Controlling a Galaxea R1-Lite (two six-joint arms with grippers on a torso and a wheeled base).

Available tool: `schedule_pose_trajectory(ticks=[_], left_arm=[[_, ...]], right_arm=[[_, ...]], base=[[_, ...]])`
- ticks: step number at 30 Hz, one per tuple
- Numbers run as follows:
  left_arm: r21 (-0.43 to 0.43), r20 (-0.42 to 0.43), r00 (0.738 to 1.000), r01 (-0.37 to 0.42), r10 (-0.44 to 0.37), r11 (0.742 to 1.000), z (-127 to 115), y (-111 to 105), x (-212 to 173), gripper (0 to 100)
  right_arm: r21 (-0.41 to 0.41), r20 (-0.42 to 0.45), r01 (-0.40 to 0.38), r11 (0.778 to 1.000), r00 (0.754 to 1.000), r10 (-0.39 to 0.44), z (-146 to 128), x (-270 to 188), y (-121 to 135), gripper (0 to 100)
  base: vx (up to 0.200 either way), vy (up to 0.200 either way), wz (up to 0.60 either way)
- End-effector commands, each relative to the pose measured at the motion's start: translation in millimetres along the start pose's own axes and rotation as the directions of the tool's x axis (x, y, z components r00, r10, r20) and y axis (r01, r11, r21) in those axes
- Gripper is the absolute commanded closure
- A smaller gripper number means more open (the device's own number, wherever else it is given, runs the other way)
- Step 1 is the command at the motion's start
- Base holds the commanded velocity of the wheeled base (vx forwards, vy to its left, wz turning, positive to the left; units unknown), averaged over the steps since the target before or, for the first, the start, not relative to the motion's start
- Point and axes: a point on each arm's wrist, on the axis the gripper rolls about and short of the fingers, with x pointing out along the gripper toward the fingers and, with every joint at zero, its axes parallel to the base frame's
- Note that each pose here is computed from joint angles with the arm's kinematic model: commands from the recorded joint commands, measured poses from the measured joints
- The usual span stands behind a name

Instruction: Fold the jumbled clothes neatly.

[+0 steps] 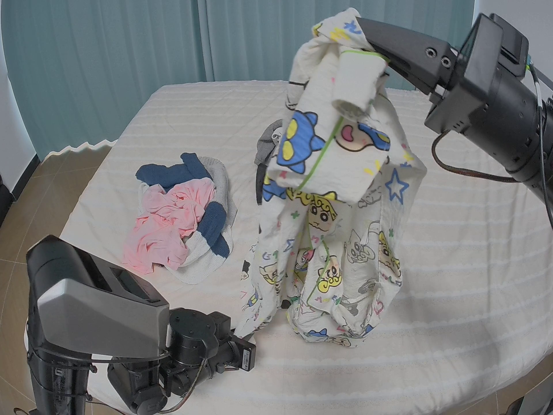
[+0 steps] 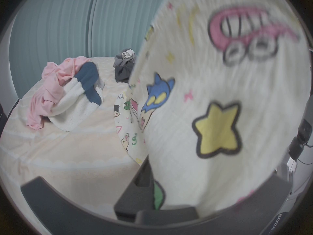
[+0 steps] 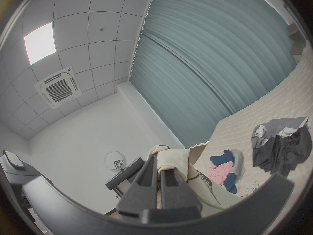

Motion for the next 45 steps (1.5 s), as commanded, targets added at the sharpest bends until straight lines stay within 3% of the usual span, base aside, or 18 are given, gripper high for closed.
schedule_pose_trajectory(ticks=[1, 5, 9, 11, 12, 15, 21, 22, 24, 26, 28, 29, 31, 32, 34, 40, 42, 45], left_arm=[[-0.029, 0.069, 0.998, 0.0, 0.002, 1.0, 19, 3, -18, 100], [-0.108, 0.203, 0.979, 0.0, 0.022, 0.994, 51, 7, -38, 100], [-0.132, 0.27, 0.962, -0.012, 0.047, 0.991, 67, 11, -49, 100], [-0.158, 0.35, 0.933, -0.033, 0.087, 0.987, 85, 14, -61, 100], [-0.158, 0.35, 0.933, -0.033, 0.087, 0.987, 85, 14, -61, 100], [-0.202, 0.45, 0.879, -0.07, 0.156, 0.977, 106, 13, -76, 100], [-0.242, 0.61, 0.769, -0.05, 0.192, 0.969, 147, 14, -101, 100], [-0.242, 0.61, 0.769, -0.05, 0.192, 0.969, 147, 14, -101, 100], [-0.224, 0.666, 0.717, -0.073, 0.207, 0.972, 164, 17, -108, 100], [-0.215, 0.681, 0.698, -0.098, 0.221, 0.972, 169, 21, -109, 100], [-0.2, 0.72, 0.651, -0.136, 0.24, 0.97, 184, 26, -112, 100], [-0.2, 0.72, 0.651, -0.136, 0.24, 0.97, 184, 26, -112, 100], [-0.204, 0.781, 0.576, -0.13, 0.241, 0.97, 206, 26, -127, 100], [-0.203, 0.782, 0.574, -0.131, 0.241, 0.97, 206, 26, -127, 100], [-0.19, 0.806, 0.541, -0.148, 0.241, 0.97, 224, 25, -141, 100], [-0.19, 0.826, 0.512, -0.143, 0.236, 0.971, 246, 22, -167, 100], [-0.195, 0.844, 0.481, -0.135, 0.237, 0.971, 255, 21, -177, 100], [-0.183, 0.885, 0.404, -0.154, 0.231, 0.971, 271, 18, -201, 100]], right_arm=[[-0.021, 0.026, 0.052, 0.998, 0.998, -0.052, 10, -18, -9, 100], [-0.057, 0.051, 0.156, 0.986, 0.987, -0.153, 17, -39, -28, 100], [-0.076, 0.072, 0.229, 0.97, 0.972, -0.224, 21, -52, -42, 100], [-0.093, 0.112, 0.298, 0.95, 0.951, -0.288, 30, -68, -52, 100], [-0.093, 0.112, 0.298, 0.95, 0.951, -0.288, 30, -68, -52, 100], [-0.101, 0.135, 0.369, 0.924, 0.925, -0.355, 31, -84, -61, 100], [-0.098, 0.135, 0.442, 0.892, 0.894, -0.428, 25, -103, -71, 100], [-0.098, 0.135, 0.442, 0.892, 0.894, -0.428, 25, -103, -71, 100], [-0.1, 0.142, 0.455, 0.885, 0.887, -0.44, 24, -110, -71, 100], [-0.102, 0.148, 0.454, 0.885, 0.887, -0.438, 25, -112, -69, 100], [-0.114, 0.175, 0.444, 0.889, 0.89, -0.422, 30, -116, -61, 100], [-0.114, 0.175, 0.444, 0.889, 0.89, -0.422, 30, -116, -61, 100], [-0.175, 0.218, 0.425, 0.888, 0.896, -0.386, 39, -121, -47, 100], [-0.178, 0.219, 0.425, 0.887, 0.896, -0.385, 39, -122, -47, 100], [-0.249, 0.242, 0.416, 0.875, 0.901, -0.359, 44, -125, -37, 100], [-0.298, 0.306, 0.385, 0.873, 0.905, -0.295, 60, -130, -18, 100], [-0.317, 0.332, 0.356, 0.879, 0.91, -0.249, 69, -132, -6, 100], [-0.354, 0.371, 0.303, 0.885, 0.914, -0.164, 87, -134, 13, 100]], base=[[0.0, 0.0, 0.0], [0.0, 0.0, 0.0], [0.0, 0.0, 0.0], [0.0, 0.0, 0.0], [0.0, 0.0, 0.0], [0.0, 0.0, 0.0], [0.0, 0.0, 0.0], [0.0, 0.0, 0.0], [0.0, 0.0, 0.0], [0.0, 0.0, 0.0], [0.0, 0.0, 0.0], [0.0, 0.0, 0.0], [0.0, 0.0, 0.0], [0.0, 0.0, 0.0], [0.0, 0.0, 0.0], [0.0, 0.0, 0.0], [0.0, 0.0, 0.0], [0.0, 0.0, 0.0]])
